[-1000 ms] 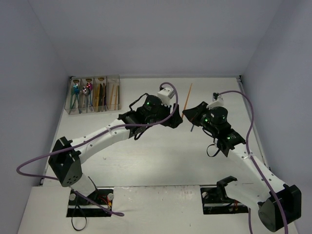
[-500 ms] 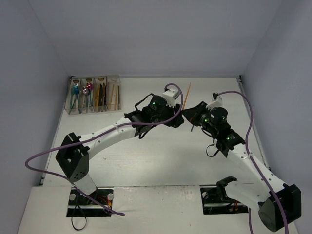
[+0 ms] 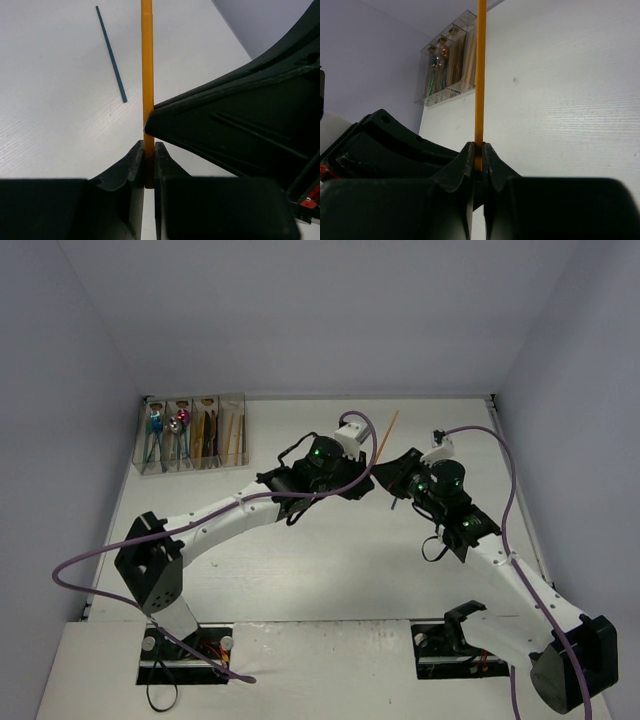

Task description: Sort the eating utensils into containers

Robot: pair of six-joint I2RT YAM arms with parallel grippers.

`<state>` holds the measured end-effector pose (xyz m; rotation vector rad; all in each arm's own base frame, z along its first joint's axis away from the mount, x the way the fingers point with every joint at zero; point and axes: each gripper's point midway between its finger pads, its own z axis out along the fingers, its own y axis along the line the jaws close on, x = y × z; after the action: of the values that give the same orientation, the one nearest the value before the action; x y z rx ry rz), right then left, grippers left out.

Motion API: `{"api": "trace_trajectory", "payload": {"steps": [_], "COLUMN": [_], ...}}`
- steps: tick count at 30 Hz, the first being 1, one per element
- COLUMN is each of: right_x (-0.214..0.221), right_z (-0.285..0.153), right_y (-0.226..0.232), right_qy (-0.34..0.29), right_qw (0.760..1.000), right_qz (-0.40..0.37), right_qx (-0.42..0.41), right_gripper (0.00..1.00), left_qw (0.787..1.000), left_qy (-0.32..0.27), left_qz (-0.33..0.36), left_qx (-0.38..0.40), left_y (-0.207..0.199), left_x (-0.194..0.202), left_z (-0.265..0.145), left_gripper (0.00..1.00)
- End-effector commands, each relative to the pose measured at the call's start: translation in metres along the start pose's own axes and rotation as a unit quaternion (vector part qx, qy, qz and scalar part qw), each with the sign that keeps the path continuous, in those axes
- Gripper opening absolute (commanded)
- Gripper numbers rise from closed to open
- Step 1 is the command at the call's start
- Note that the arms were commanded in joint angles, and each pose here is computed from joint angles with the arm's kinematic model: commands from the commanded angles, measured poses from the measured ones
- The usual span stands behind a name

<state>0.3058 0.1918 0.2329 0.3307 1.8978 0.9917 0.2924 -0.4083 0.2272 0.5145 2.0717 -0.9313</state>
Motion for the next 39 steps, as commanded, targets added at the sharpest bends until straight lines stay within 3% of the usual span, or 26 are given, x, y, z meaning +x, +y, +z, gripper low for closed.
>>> {"api": "trace_trajectory", "payload": {"steps": [1, 5, 9, 16, 22, 25, 34, 39], "right_x": [-0.007, -0.010, -0.017, -0.036, -0.019, -0.011, -0.001, 0.003], "right_z": [0.001, -0.002, -0.007, -0.022, -0.018, -0.014, -0.011, -0.013], "right_y": [0.013, 0.003, -0.015, -0.062, -0.087, -0.096, -0.108, -0.127], "right_qy": [-0.018, -0.032, -0.045, -0.070, -0.037, -0.019, 0.004, 0.009], "right_qw": [0.999, 0.999, 0.997, 0.978, 0.974, 0.973, 0.969, 0.961], "right_qz": [-0.019, -0.031, -0.054, -0.109, -0.112, -0.114, -0.119, -0.120], "right_qx": [-0.031, -0.009, 0.039, 0.163, 0.193, 0.202, 0.215, 0.250], "right_gripper": [0.26, 0.50, 0.62, 0.64, 0.65, 0.65, 0.67, 0.68], "left_qw": [0.998, 0.995, 0.983, 0.940, 0.905, 0.897, 0.885, 0.878], "left_qy": [-0.064, -0.039, -0.020, 0.001, 0.004, 0.013, 0.054, 0.057], "left_qz": [0.005, 0.005, -0.015, -0.048, -0.081, -0.087, -0.085, -0.084], "left_qx": [-0.017, -0.095, -0.180, -0.337, -0.418, -0.433, -0.454, -0.468], "left_y": [0.000, 0.037, 0.095, 0.223, 0.313, 0.347, 0.404, 0.408], "left_x": [-0.036, -0.018, -0.011, -0.026, -0.044, -0.047, -0.047, -0.048], "left_z": [-0.011, -0.019, -0.035, -0.091, -0.122, -0.118, -0.104, -0.108], "left_gripper": [0.00, 0.00, 0.00, 0.00, 0.00, 0.00, 0.00, 0.12]}}
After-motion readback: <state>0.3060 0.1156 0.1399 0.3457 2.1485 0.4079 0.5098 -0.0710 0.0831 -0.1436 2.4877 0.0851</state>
